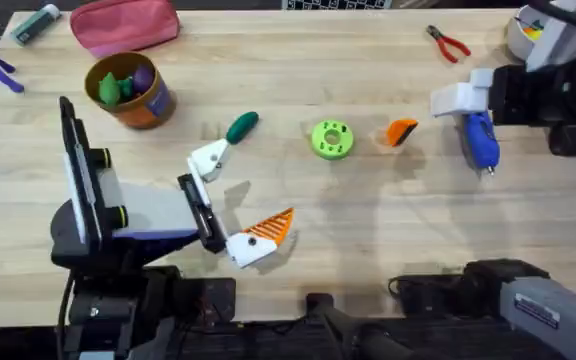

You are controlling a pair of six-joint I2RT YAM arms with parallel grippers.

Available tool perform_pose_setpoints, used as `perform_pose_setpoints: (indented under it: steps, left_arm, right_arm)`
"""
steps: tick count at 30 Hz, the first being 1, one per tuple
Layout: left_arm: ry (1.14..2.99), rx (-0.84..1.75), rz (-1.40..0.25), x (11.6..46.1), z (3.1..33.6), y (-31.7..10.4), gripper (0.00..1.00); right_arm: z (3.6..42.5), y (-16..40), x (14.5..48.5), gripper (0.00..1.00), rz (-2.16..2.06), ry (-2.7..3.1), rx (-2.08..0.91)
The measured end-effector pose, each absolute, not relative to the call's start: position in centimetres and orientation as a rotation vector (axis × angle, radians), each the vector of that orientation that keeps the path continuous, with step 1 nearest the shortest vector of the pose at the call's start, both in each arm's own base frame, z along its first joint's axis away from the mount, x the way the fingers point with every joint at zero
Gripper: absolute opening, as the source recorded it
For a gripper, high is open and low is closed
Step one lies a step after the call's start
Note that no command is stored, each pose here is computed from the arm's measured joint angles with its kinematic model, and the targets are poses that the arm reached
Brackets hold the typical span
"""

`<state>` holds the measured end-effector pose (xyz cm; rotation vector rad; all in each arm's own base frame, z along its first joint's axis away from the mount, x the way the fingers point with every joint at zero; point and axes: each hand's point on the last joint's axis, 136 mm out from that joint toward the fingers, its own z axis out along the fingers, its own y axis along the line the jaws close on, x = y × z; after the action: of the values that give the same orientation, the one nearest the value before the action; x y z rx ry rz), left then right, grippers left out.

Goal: Pick up the gripper from the table and insert it into the empty holder that is missing its gripper. Then pick up a screw, insert it into the mounting hole, and use the screwdriver to tighten it. Finally, clean up the table by picking up the vegetable and placing it into the bucket.

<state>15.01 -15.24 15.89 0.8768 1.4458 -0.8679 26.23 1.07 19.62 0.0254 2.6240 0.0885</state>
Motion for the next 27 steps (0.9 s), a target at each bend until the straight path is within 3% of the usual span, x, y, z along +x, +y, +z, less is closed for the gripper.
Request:
perform_pose_setpoints:
  steps: [9,15,22,27]
  left_arm:
    - [1.446,0.877,-0.868,15.0,15.9,-15.2,0.986]
    - [1.446,0.877,-0.868,15.0,15.9,-15.2,0.986]
    - [1.446,0.877,-0.868,15.0,15.9,-15.2,0.986]
    - [1.446,0.877,-0.868,15.0,15.9,-15.2,0.985]
  right_arm:
    - [18.7,1.4,26.1,0.994,0.093,2.676,0.012]
    - [16.9,3.7,26.5,0.994,0.100,2.846,-0.167]
    - [17.4,4.7,29.9,0.994,0.024,2.900,-0.326]
    - [15.6,4.4,31.0,0.992,-0.035,2.962,-0.356]
